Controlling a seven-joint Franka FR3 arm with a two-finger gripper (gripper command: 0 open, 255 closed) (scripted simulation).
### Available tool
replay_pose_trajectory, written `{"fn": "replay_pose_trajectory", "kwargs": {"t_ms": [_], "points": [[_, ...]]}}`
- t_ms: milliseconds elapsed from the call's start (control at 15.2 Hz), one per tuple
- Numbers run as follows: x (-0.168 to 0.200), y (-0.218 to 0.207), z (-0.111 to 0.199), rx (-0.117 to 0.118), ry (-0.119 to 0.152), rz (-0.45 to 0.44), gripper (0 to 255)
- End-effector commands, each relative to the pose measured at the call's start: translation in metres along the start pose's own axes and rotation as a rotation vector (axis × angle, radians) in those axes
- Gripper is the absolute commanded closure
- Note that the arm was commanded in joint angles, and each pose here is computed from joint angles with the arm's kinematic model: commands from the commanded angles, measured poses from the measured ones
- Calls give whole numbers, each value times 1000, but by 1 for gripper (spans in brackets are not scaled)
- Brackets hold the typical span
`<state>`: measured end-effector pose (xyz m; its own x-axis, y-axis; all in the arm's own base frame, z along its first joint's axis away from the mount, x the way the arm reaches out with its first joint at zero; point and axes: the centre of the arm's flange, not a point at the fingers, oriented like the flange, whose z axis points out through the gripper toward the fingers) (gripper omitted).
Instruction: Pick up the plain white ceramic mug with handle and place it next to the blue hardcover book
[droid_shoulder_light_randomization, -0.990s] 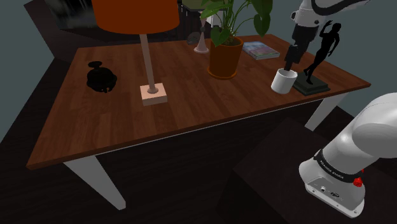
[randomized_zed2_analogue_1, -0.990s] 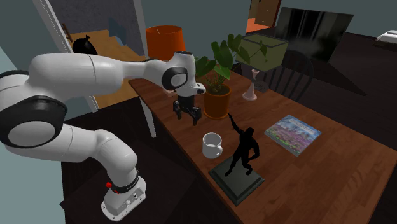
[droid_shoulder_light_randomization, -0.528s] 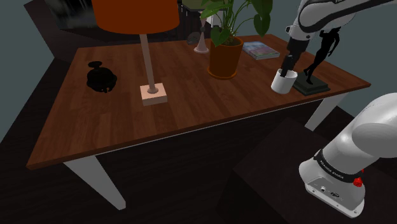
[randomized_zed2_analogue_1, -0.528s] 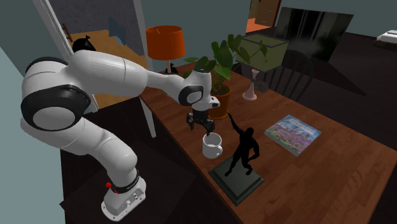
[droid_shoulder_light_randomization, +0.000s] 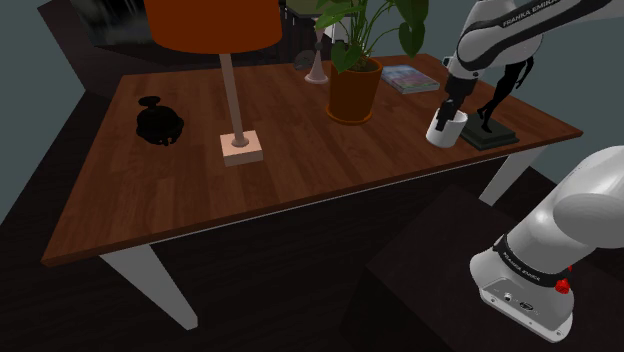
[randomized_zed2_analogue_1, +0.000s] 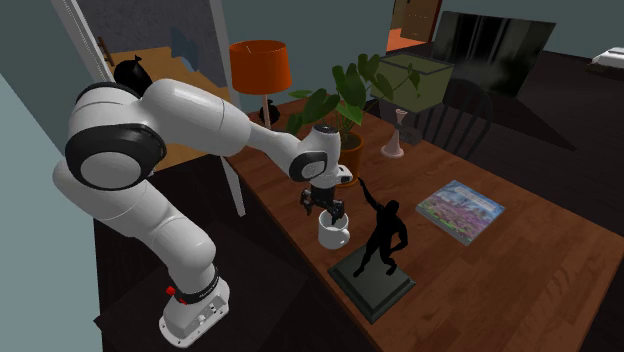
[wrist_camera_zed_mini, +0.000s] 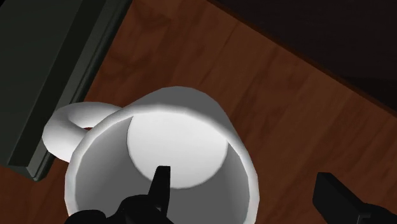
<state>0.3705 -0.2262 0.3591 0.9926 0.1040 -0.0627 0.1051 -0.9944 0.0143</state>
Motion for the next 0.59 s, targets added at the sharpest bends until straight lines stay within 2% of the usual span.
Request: {"fn": "replay_pose_trajectory", "kwargs": {"t_ms": [0,528], "points": [[-1,0,11,0,1,0,0],[-1,0,14,0,1,0,0]]}}
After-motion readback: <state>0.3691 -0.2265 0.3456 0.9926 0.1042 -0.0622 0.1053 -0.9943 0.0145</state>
